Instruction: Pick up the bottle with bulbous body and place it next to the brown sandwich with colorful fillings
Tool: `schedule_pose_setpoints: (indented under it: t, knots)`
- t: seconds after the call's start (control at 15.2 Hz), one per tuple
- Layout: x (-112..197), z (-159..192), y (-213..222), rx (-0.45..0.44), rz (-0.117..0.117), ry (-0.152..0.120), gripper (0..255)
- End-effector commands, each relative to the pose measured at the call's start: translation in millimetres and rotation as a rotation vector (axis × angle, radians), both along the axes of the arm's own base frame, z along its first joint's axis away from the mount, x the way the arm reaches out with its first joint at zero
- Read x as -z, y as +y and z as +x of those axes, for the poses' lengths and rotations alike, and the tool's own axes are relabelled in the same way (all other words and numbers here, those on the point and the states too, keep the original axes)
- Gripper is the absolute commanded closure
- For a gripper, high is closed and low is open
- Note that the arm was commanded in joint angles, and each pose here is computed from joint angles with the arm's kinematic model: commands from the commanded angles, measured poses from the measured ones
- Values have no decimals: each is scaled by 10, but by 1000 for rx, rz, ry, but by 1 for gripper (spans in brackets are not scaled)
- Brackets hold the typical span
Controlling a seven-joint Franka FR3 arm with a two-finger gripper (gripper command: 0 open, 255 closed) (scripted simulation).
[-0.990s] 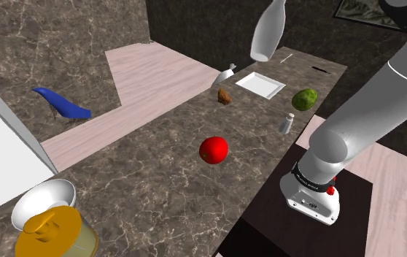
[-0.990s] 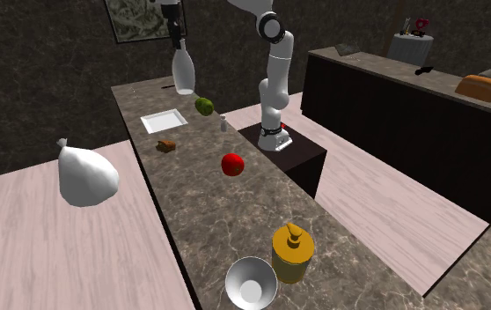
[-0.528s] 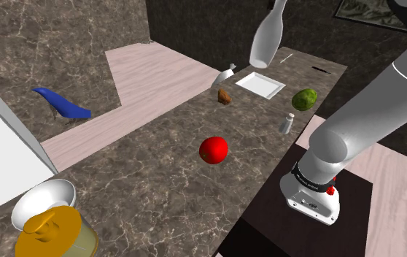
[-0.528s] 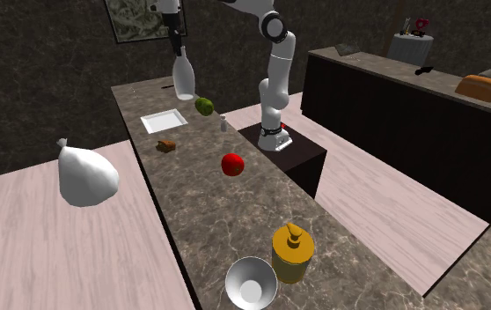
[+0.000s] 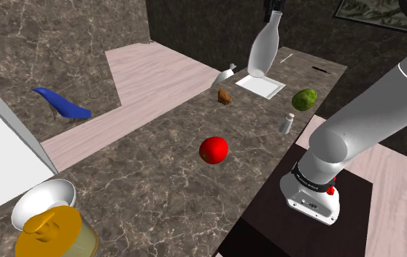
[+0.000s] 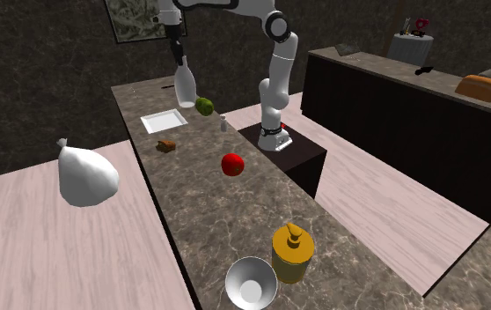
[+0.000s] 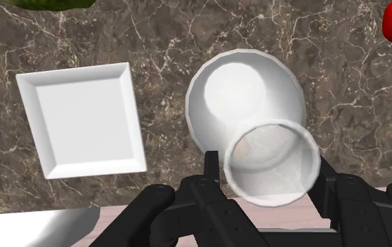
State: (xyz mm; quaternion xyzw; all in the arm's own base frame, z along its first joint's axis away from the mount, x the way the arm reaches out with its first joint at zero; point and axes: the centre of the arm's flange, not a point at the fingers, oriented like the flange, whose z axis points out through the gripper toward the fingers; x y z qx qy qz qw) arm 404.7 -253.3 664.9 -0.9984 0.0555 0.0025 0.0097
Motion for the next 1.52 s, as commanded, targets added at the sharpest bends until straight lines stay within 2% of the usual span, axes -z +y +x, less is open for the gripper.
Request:
schedule_pose_setpoints:
  t: [0.0,1.45]
  knots:
    - [105,-7,5,0,0,-1,255]
    - [1267,-7,5,0,0,-1,255]
